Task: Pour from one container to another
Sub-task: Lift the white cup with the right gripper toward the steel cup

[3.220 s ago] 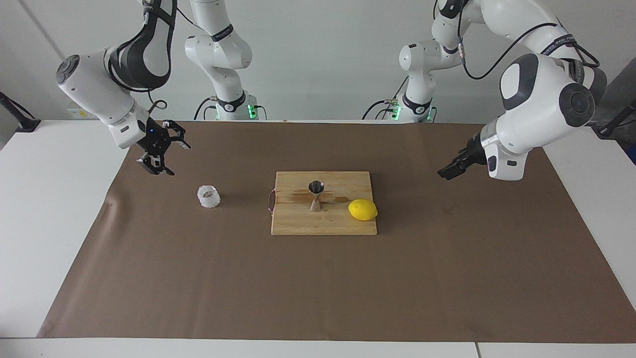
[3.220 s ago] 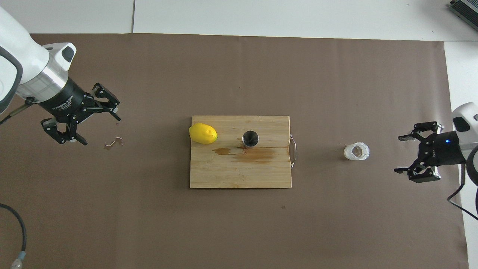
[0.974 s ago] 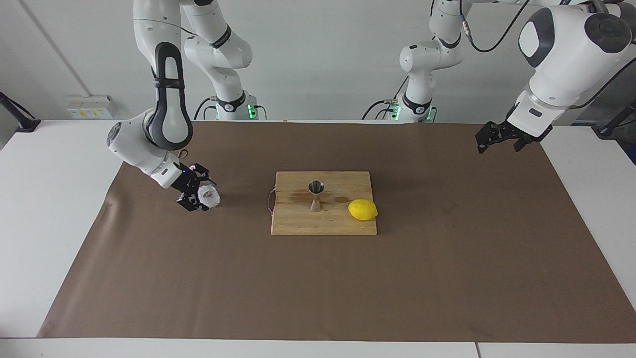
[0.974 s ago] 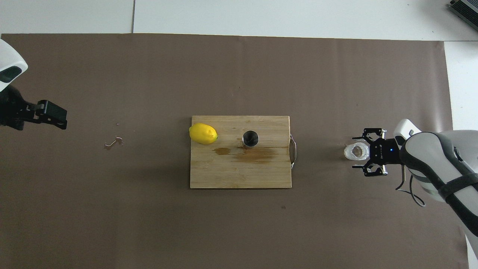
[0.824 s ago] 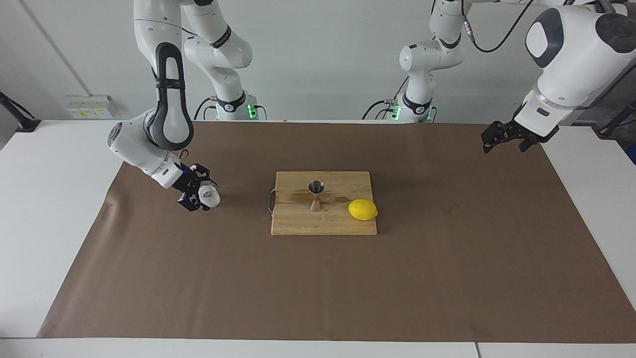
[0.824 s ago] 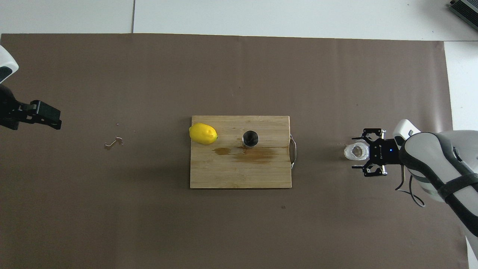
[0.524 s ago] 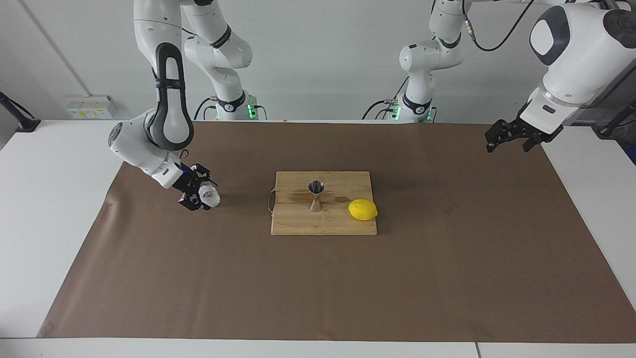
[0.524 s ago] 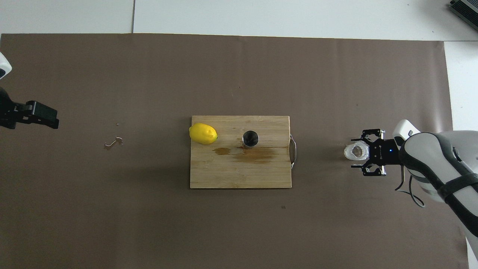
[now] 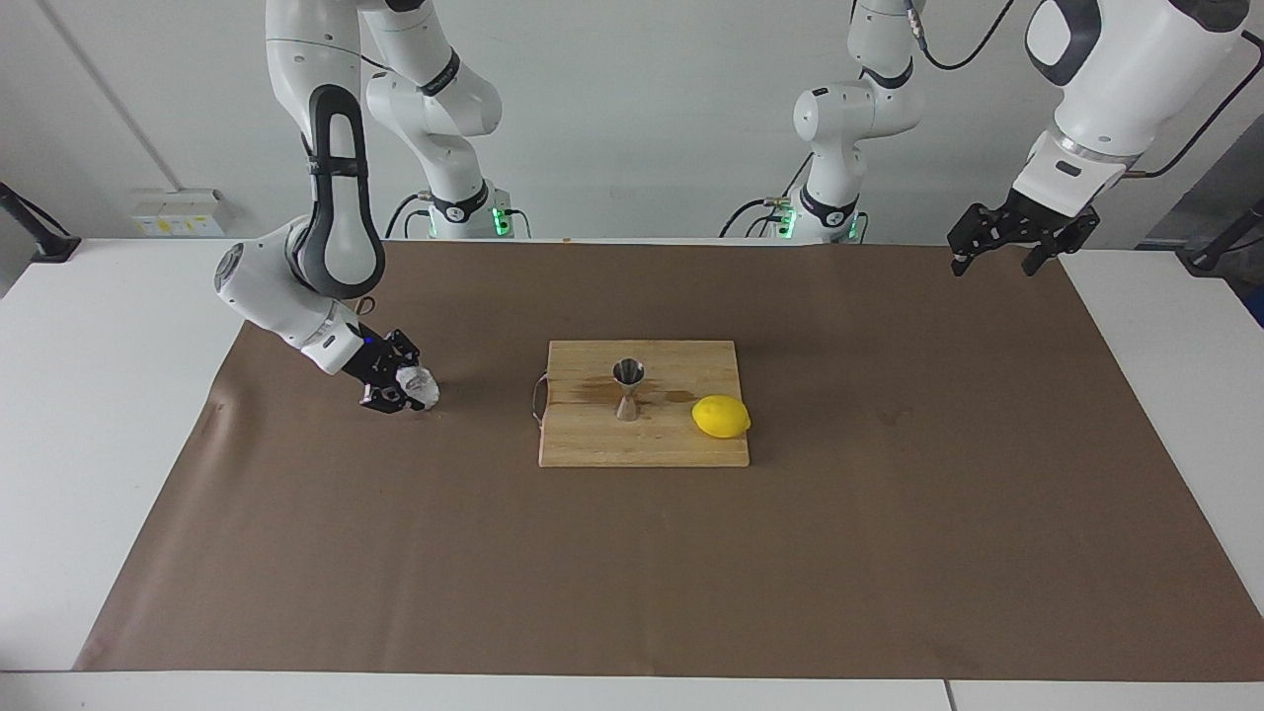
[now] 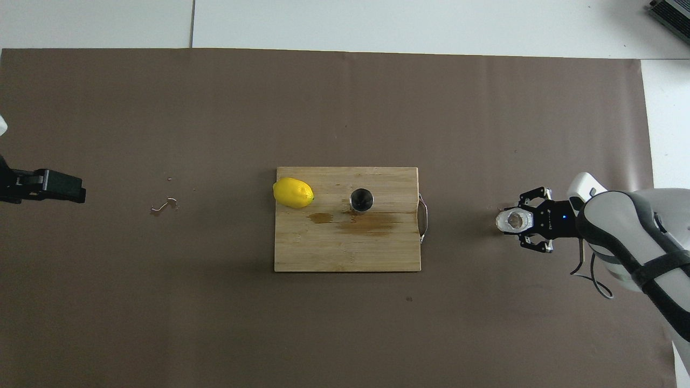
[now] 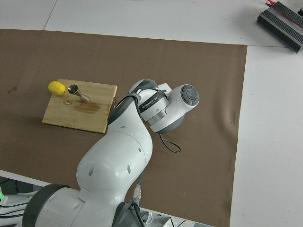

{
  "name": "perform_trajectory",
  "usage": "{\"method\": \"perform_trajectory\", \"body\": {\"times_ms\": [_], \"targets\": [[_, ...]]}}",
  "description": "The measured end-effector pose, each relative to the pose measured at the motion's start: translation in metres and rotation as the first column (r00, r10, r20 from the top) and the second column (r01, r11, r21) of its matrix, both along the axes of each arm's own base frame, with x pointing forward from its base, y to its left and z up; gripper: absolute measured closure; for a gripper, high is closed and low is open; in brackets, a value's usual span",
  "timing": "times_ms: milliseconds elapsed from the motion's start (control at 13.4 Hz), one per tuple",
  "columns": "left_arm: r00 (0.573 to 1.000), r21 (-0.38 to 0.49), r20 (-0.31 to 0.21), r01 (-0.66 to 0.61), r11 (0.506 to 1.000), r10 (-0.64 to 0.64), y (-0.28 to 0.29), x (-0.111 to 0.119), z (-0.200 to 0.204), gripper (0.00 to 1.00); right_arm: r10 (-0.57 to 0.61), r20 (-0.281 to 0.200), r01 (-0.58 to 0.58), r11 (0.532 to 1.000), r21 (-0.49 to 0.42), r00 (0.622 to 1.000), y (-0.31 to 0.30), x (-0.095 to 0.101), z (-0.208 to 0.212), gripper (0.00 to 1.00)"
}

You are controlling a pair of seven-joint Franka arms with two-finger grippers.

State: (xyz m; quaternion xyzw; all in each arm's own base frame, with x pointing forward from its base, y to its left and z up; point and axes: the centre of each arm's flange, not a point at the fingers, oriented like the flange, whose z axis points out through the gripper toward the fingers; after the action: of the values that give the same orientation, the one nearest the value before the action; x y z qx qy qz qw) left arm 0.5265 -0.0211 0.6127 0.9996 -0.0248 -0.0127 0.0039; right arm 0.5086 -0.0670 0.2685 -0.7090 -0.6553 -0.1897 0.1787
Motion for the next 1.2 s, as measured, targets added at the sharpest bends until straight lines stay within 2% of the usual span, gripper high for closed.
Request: {"method": "perform_trajectory", "body": {"times_ms": [300,674,974,1198], "targets": [[1.000,-0.010,0.003,0.007,1.000,-0.007,-0.004,0.000,0.000,0.00,-0.014,-0.001,0.014,1.000,0.000,1.000,0.010,0.005,0.009,0.48],[1.000,-0.013,0.001,0.020,1.000,-0.020,-0.011,0.000,0.000,0.00,-0.075,0.004,0.075,0.997,0.004,0.997,0.055,0.020,0.052,0.48],[1.000,-0.013,-0.003,0.011,1.000,-0.011,-0.005,-0.001,-0.001,0.00,-0.121,-0.011,0.121,0.993,0.012,0.993,0.108,0.030,0.086,0.48],[1.000,-0.014,-0.003,0.009,1.000,-0.009,-0.004,-0.001,-0.001,0.00,-0.140,-0.018,0.138,0.988,-0.065,0.990,0.134,0.040,0.107,0.48]]}}
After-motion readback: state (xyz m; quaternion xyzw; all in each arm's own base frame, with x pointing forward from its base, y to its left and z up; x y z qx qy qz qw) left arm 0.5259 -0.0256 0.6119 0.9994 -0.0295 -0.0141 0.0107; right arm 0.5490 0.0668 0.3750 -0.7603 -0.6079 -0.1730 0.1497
